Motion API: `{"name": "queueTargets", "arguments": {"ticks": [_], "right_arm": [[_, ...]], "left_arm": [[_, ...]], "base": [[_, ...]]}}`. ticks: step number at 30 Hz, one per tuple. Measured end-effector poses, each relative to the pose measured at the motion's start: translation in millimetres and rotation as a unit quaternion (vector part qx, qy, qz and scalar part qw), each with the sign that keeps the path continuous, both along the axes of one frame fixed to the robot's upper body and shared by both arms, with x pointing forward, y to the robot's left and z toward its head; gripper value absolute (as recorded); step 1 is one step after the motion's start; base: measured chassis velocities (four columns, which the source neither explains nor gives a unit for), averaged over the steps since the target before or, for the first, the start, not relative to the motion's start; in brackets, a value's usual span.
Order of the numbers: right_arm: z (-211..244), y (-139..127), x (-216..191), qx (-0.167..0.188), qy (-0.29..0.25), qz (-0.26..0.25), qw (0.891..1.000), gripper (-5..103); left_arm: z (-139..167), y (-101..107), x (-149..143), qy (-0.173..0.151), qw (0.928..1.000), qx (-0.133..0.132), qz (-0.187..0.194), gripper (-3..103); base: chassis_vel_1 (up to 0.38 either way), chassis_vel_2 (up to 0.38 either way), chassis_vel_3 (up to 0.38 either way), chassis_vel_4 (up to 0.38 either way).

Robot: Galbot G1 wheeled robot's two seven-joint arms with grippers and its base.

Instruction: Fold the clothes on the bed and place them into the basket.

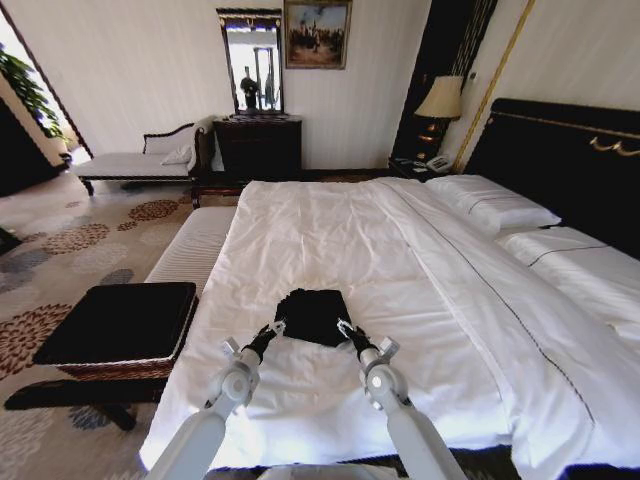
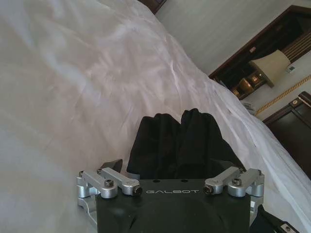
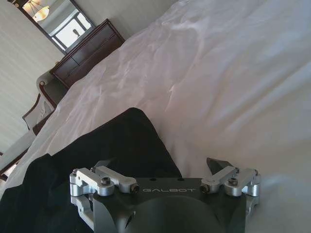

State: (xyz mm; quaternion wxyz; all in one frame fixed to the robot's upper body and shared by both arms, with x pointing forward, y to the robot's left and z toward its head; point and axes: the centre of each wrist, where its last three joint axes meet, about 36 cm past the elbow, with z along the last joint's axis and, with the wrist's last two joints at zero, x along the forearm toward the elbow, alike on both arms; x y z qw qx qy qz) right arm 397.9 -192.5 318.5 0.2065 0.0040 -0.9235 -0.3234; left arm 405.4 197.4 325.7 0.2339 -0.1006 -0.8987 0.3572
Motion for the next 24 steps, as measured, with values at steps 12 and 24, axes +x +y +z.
{"name": "queueTargets", "arguments": {"ticks": [12,24], "right_arm": [[-2.0,11.9,2.5,0.03,0.011,0.002,0.999,100],[-2.6,22.4,1.6,0.034,0.01,0.012,0.999,73]], "left_arm": [[-4.0,-30.8,24.4,0.011,0.9995,-0.028,-0.01,100],[-5.2,-35.1,25.8,0.008,0.9997,-0.021,-0.006,72]], "base": [[0.0,0.0,0.0,0.0],[0.0,0.0,0.0,0.0]]}}
